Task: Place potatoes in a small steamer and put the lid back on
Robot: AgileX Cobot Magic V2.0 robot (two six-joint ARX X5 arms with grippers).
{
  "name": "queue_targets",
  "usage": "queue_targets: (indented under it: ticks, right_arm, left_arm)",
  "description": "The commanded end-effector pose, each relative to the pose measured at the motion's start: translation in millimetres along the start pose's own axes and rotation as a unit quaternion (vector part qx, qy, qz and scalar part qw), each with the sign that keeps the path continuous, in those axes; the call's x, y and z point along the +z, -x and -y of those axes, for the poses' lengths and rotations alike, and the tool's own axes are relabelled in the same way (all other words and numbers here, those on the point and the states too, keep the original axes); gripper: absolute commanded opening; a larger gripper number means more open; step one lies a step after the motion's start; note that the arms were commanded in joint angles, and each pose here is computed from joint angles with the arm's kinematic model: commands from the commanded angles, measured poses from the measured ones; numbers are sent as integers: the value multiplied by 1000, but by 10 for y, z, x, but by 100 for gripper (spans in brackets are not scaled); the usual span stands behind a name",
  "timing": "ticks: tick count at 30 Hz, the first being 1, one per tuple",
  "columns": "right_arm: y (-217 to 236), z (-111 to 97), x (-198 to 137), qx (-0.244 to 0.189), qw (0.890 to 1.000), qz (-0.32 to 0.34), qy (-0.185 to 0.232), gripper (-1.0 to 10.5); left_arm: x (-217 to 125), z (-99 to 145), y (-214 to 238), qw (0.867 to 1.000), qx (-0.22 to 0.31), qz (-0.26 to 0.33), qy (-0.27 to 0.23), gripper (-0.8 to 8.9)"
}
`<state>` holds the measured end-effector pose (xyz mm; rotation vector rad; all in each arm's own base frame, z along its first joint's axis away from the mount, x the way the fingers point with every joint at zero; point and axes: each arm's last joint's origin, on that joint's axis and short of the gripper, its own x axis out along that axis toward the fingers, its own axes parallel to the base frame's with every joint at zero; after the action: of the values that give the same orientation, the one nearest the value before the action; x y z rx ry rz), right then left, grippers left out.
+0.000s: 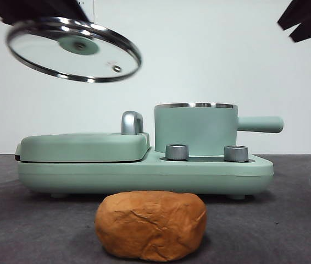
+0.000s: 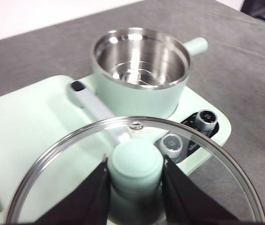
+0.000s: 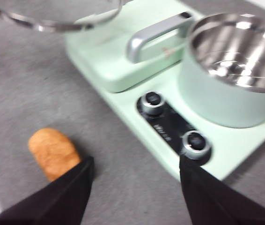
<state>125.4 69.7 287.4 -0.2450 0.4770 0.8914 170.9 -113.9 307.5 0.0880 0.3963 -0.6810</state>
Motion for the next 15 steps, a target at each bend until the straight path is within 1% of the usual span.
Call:
queue_targets:
  ticks: [1,3,7,11,15]
  right_arm:
    - [-49,-45,60,23,1000,-2,17,290]
    - [-127,-91,65,47,998,-13,27,290]
    - [-291,-181,63,89,994,-38,56,291]
    - [-523,-284,30,130,984,-79,92,315]
    - [-749,-395,-6,156,975,-113,114,364]
  left_arm:
    - [18,19,143,1000,9,23,8,9]
    - [-31,15,236,1000,23,15,11,9]
    - [-66,6,359,999,31,7,18,9]
    - [-55,2,441,999,36,21,21,9]
    - [-32,2,486,998,46,37,18,9]
